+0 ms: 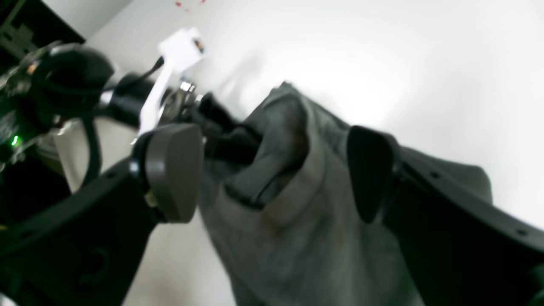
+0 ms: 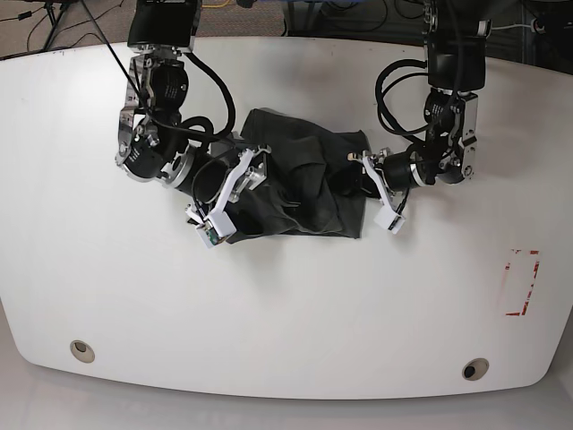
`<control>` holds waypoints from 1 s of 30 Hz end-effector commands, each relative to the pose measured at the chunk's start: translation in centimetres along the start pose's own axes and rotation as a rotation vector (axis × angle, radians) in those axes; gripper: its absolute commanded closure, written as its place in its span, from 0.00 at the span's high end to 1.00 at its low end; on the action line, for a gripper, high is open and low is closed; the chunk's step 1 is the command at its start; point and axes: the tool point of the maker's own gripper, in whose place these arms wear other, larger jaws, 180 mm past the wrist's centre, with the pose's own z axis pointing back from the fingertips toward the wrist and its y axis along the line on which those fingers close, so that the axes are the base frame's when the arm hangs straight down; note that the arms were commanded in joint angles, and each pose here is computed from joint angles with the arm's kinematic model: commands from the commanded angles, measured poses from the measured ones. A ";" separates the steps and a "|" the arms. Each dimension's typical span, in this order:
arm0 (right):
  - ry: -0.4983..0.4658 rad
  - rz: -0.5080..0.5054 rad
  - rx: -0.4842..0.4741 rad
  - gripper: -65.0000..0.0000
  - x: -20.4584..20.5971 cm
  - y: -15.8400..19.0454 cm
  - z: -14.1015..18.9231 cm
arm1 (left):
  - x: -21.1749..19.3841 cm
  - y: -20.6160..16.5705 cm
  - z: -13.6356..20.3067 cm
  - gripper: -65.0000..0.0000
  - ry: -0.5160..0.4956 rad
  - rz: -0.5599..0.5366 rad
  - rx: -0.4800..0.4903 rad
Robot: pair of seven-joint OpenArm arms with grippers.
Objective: Layout the t-shirt on the table in an organized manner, then fold the t-shirt properly
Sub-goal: 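Release the bundle with the left gripper and press the bundle with the right gripper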
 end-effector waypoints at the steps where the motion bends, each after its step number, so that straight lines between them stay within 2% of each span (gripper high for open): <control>1: -0.054 0.003 0.019 0.78 1.6 0.0 -0.2 | 0.6 0.5 1.1 0.16 0.019 -0.036 0.024; 6: -0.060 -0.012 0.028 0.78 1.6 -0.4 -0.8 | 2.7 -0.5 1.9 0.16 -0.051 -0.051 -0.013; 13: -0.048 0.031 0.128 0.78 2.0 1.9 -3.2 | 5.3 -1.1 4.5 0.16 -0.111 -0.106 -0.031; 17: -0.010 0.091 0.191 0.78 1.7 3.8 -5.5 | 6.7 -1.5 6.2 0.16 -0.155 -0.133 -0.049; 22: 0.039 0.167 0.172 0.78 1.0 4.1 -7.6 | 7.5 -1.2 8.9 0.16 -0.172 -0.171 -0.041; 30: 0.089 0.195 0.106 0.78 -0.1 2.0 -9.7 | 7.1 0.6 13.2 0.16 -0.158 -0.206 0.034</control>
